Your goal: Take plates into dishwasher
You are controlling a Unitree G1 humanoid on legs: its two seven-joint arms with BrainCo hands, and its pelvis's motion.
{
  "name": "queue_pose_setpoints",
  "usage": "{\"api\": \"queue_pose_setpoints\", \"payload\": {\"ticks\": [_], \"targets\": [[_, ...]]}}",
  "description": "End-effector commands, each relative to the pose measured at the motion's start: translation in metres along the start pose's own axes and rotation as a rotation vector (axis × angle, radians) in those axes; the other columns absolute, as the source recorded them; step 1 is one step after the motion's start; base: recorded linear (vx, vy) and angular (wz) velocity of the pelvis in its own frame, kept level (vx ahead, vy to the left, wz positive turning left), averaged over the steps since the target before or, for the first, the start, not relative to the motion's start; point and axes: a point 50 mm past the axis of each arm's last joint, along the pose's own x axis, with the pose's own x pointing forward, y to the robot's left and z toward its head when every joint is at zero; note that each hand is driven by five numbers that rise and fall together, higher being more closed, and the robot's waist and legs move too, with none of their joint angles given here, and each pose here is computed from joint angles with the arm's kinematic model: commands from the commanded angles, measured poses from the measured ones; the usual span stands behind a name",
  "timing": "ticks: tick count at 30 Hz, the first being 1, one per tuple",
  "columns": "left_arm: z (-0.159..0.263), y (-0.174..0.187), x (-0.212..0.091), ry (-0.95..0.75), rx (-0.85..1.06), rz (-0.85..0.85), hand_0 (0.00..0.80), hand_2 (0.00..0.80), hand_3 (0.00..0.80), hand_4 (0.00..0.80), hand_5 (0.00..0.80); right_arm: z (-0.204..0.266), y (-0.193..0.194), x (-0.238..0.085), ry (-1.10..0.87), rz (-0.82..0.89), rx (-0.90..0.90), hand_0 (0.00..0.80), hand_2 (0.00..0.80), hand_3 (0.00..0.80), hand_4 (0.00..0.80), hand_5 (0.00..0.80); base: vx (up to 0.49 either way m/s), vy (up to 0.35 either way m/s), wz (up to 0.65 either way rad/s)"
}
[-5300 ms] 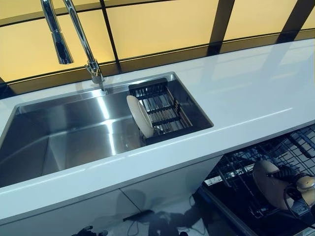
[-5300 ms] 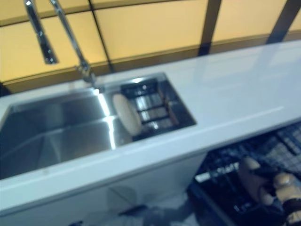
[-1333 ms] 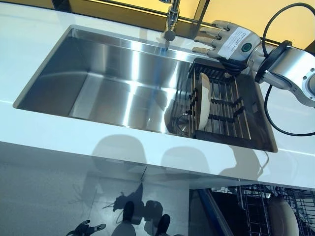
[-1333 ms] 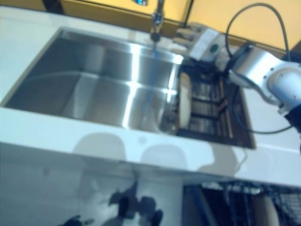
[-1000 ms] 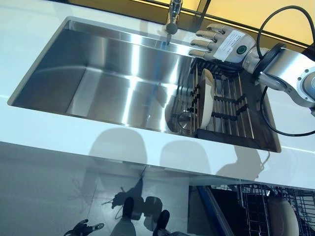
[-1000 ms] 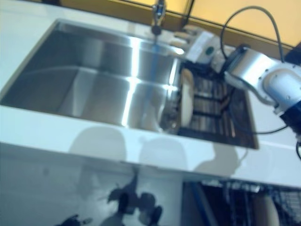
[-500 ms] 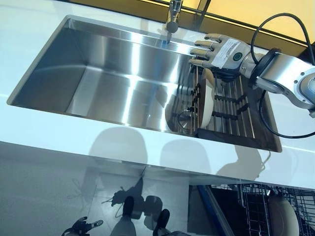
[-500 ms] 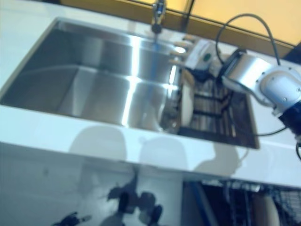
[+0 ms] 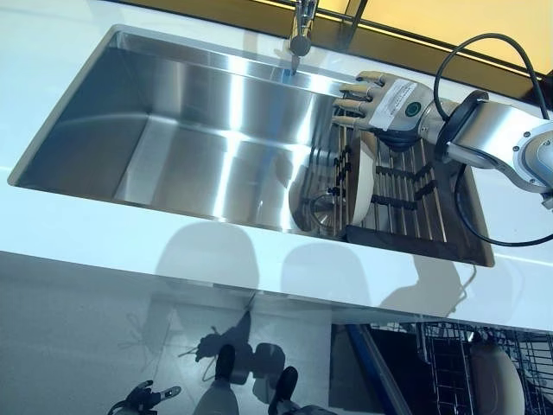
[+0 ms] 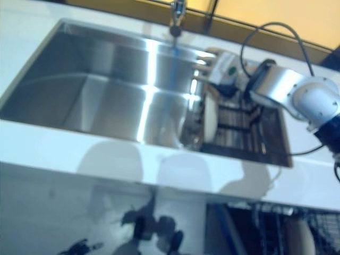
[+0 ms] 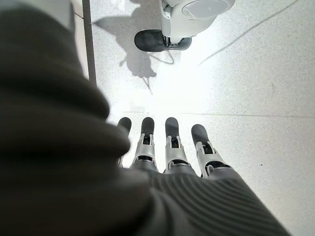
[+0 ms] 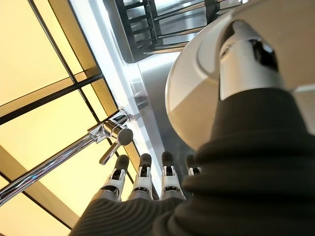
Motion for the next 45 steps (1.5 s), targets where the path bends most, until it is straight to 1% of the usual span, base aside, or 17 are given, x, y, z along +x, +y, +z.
{"api": "queue_pose_setpoints", "payload": {"ticks": [1,18,19,20,21,24,33,39,45], "targets": [[0.001,0.013,0.000,-0.010,-0.033,0.040,0.000,0.000,0.000,0.000,0.000,-0.009,0.003,-0.007,0.034,0.029,-0.022,0.000,0.000,0.000,0.000,0.000,0.000,0.000,0.00],[0.000,0.011,-0.001,-0.015,-0.047,0.036,0.000,0.000,0.000,0.000,0.000,0.005,0.026,-0.009,-0.023,0.099,-0.013,0.000,0.000,0.000,0.000,0.000,0.000,0.000,0.00],[0.000,0.011,-0.001,-0.015,-0.047,0.035,0.000,0.000,0.000,0.000,0.000,0.006,0.028,-0.009,-0.025,0.110,-0.017,0.191,0.191,0.191,0.191,0.191,0.000,0.000,0.00],[0.000,0.011,-0.001,-0.016,-0.049,0.035,0.000,0.000,0.000,0.000,0.000,0.006,0.030,-0.009,-0.028,0.122,-0.025,0.584,0.584,0.584,0.584,0.584,0.000,0.000,0.00],[-0.001,0.011,-0.001,-0.016,-0.049,0.034,0.000,0.000,0.000,0.000,0.000,0.006,0.032,-0.010,-0.029,0.133,-0.030,0.800,0.800,0.800,0.800,0.800,0.000,0.000,0.00],[-0.002,0.012,-0.001,-0.015,-0.049,0.037,0.000,0.000,0.000,0.000,0.000,0.004,0.039,-0.011,-0.009,0.179,-0.008,0.800,0.800,0.800,0.800,0.800,0.000,0.000,0.00],[-0.002,0.014,-0.001,-0.017,-0.049,0.043,0.000,0.000,0.000,0.000,0.000,0.002,0.049,-0.014,0.005,0.222,-0.013,0.800,0.800,0.800,0.800,0.800,0.000,0.000,0.00],[-0.005,0.012,-0.002,-0.007,-0.048,0.042,0.000,0.000,0.000,0.000,0.000,0.002,0.053,-0.018,0.011,0.215,-0.003,0.800,0.800,0.800,0.800,0.800,0.000,0.000,0.00],[-0.013,0.010,-0.003,0.015,-0.036,0.041,0.000,0.000,0.000,0.000,0.000,-0.012,0.053,-0.024,0.090,0.189,0.016,0.800,0.800,0.800,0.800,0.800,-0.001,-0.001,-0.01]]}}
